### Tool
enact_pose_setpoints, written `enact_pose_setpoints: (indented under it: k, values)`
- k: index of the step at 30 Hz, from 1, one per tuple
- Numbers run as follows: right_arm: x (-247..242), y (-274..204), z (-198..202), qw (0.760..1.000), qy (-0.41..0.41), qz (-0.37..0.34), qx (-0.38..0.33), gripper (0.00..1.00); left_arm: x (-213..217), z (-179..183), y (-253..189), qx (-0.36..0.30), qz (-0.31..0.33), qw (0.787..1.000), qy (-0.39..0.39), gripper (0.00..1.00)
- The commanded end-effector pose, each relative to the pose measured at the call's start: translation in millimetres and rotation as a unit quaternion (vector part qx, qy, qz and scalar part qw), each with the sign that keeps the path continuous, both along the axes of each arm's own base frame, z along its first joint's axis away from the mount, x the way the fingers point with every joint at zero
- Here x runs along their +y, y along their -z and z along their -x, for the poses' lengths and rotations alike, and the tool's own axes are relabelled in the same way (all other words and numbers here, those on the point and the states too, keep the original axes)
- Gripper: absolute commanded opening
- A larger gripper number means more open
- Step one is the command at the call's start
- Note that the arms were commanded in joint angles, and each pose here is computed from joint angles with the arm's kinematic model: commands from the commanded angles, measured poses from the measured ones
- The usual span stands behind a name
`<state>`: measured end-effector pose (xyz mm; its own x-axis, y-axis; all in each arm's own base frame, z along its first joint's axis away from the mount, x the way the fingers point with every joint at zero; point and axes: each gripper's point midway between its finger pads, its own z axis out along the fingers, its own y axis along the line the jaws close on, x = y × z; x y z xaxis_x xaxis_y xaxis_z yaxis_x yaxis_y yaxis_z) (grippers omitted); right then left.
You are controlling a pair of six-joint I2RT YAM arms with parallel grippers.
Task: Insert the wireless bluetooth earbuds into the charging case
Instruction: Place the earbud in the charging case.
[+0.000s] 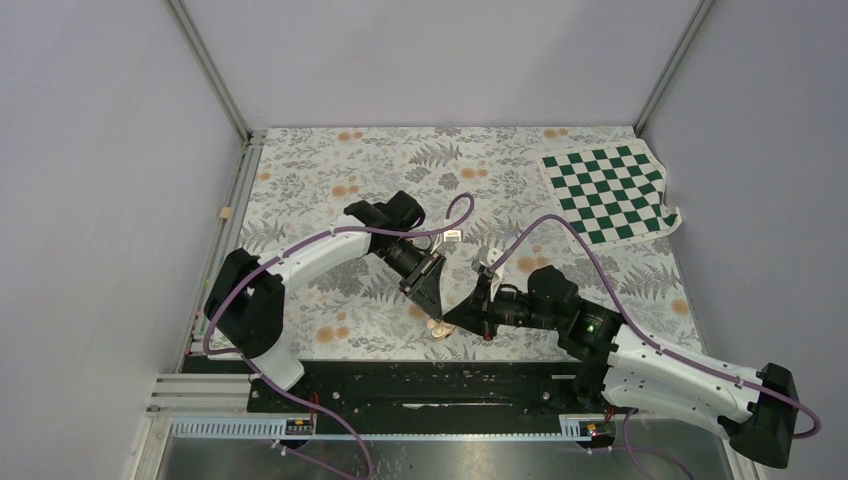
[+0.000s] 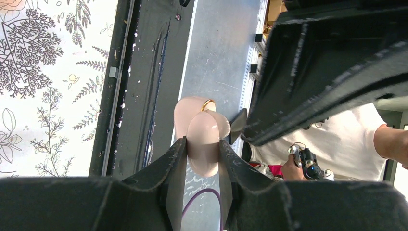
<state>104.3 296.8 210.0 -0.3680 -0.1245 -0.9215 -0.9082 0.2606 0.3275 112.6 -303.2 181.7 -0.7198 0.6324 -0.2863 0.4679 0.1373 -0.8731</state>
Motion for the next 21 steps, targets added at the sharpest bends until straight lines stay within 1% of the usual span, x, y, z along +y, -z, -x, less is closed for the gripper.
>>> enact_pose_setpoints:
  k: [1,11,20,21]
  values:
    - [-3.5,2.4,-2.5,1.0,0.021,-0.009,-0.005,0.0,-3.5,-3.6,-19.7,-0.025,0.036,0.999,0.001,0.0]
    - [0.7,-5.7,-5.1,1.0,0.015,-0.01,-0.022,0.0,-3.9,-4.7,-19.9,-0.026,0.035,0.999,-0.001,0.0]
    - [-3.5,7.7,-2.4,1.0,0.016,0.006,-0.011,0.0,-3.9,-4.7,-19.9,-0.027,0.035,0.999,0.0,0.0]
    - [-4.5,3.3,-2.5,1.0,0.017,0.001,-0.014,0.0,-3.8,-4.5,-19.9,-0.026,0.035,0.999,0.0,0.0]
